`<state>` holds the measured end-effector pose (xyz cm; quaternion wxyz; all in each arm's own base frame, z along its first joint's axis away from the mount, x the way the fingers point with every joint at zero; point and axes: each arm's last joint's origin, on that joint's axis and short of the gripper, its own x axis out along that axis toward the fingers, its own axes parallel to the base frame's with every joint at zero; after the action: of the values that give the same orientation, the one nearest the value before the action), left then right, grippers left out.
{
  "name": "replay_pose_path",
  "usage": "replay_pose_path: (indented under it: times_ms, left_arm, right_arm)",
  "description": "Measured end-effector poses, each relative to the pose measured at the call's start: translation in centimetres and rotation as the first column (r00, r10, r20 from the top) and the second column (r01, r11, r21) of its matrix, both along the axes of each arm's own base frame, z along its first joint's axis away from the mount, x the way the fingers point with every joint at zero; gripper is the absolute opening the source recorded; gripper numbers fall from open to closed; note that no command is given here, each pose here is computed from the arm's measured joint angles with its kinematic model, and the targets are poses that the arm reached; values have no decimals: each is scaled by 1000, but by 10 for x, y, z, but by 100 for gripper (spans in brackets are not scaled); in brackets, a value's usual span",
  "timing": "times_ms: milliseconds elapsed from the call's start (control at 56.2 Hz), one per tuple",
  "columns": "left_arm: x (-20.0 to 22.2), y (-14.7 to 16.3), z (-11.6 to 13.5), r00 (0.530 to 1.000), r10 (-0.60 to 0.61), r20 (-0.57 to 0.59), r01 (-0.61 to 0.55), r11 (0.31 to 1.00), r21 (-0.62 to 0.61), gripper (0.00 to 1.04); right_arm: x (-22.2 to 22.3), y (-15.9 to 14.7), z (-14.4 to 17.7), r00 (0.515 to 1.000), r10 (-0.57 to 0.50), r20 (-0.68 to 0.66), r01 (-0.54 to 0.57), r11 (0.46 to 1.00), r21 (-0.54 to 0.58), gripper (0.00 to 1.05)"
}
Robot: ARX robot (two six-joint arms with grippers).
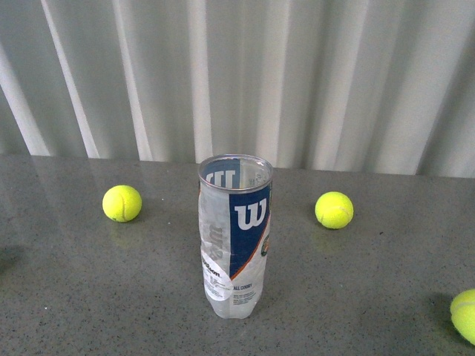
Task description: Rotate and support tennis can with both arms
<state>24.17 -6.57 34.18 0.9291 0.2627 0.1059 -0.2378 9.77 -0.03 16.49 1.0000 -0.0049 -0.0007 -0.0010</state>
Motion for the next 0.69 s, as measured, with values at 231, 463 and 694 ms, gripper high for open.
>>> replay_pose_path:
  times_ms: [231,463,694]
  left_arm:
    - [-36,63,-65,889,452,80,-394,841,-370,77]
    - [-65,66,-107,865,495,80,-388,761,-520,36]
    - [-85,66,-132,865,498,67,-392,751,-532,4]
  right_arm:
    - [0,0,0,1000,0,0,0,1000,0,98]
    - [0,0,0,1000,1,0,-1,1000,0,98]
    - [0,0,0,1000,0,0,0,1000,0,98]
